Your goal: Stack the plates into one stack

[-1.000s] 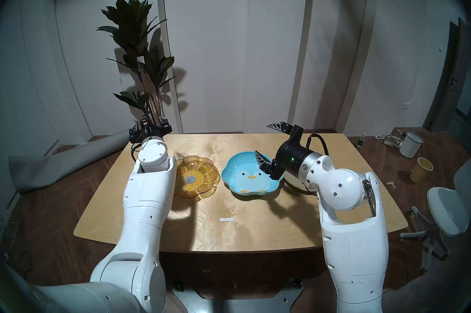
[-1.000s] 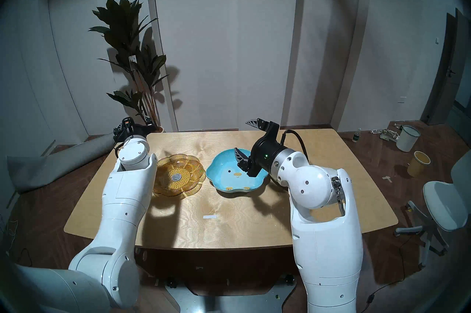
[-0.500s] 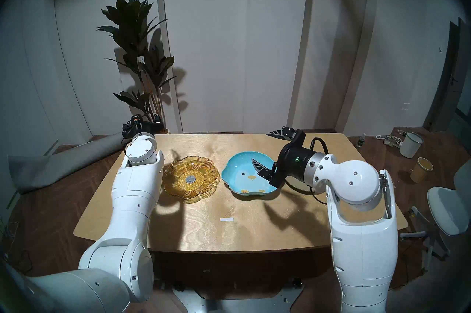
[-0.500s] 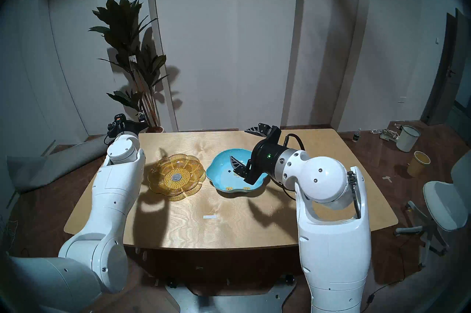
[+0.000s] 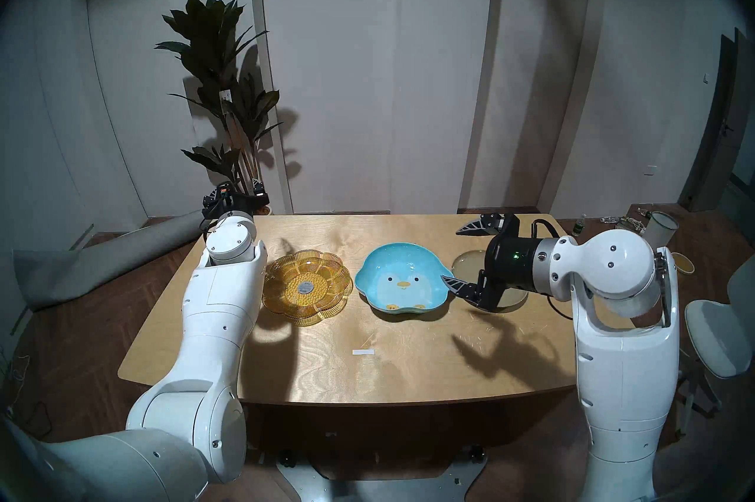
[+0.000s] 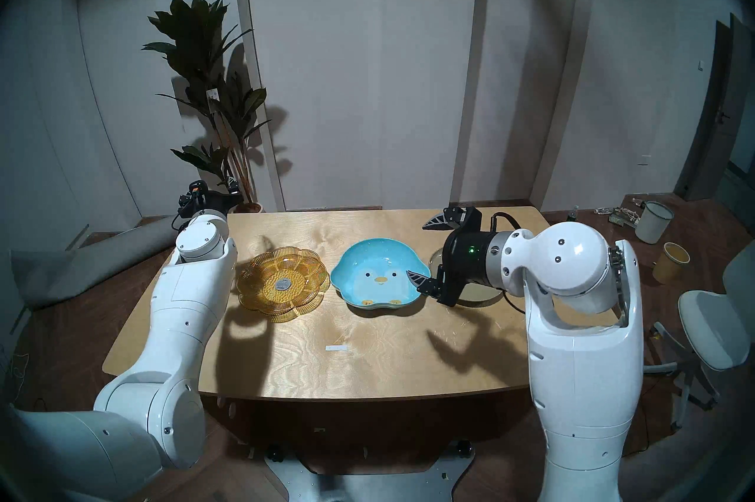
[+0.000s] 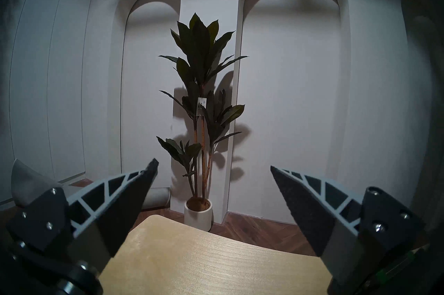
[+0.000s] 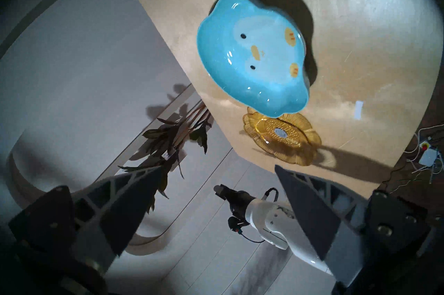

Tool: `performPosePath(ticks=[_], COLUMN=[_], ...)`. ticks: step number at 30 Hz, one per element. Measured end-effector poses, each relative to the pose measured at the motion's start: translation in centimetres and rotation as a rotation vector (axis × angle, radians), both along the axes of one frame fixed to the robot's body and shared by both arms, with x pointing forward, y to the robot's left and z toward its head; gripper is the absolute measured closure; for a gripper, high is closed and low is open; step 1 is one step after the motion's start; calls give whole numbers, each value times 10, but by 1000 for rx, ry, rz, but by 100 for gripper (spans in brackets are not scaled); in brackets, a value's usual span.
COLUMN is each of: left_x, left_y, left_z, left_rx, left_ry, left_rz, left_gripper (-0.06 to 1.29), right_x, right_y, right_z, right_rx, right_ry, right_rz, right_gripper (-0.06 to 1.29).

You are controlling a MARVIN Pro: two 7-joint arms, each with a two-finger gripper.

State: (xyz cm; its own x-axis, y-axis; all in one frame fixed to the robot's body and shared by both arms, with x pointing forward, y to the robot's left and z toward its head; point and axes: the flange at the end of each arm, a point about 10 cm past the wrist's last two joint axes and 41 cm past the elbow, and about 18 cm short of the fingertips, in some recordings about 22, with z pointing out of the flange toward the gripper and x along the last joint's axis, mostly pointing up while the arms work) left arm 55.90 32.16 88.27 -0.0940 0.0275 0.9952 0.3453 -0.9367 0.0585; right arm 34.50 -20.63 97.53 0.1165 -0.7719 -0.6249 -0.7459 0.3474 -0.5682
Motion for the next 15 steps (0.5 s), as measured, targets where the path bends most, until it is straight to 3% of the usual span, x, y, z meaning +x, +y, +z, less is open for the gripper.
performPosePath(ticks=[5,15], left_x=[-1,-4], left_y=[-5,-9], left_z=[-1,-3], left_rx=[-6,-19], left_ry=[-5,-7], left_rz=[-8,-11], left_gripper=[-2,-2], right_x=[13,40], right_y=[-21,-56], right_z=[-6,0], right_rx=[-44,-97], right_ry=[65,63], right_rz=[31,54], right_gripper=[0,0])
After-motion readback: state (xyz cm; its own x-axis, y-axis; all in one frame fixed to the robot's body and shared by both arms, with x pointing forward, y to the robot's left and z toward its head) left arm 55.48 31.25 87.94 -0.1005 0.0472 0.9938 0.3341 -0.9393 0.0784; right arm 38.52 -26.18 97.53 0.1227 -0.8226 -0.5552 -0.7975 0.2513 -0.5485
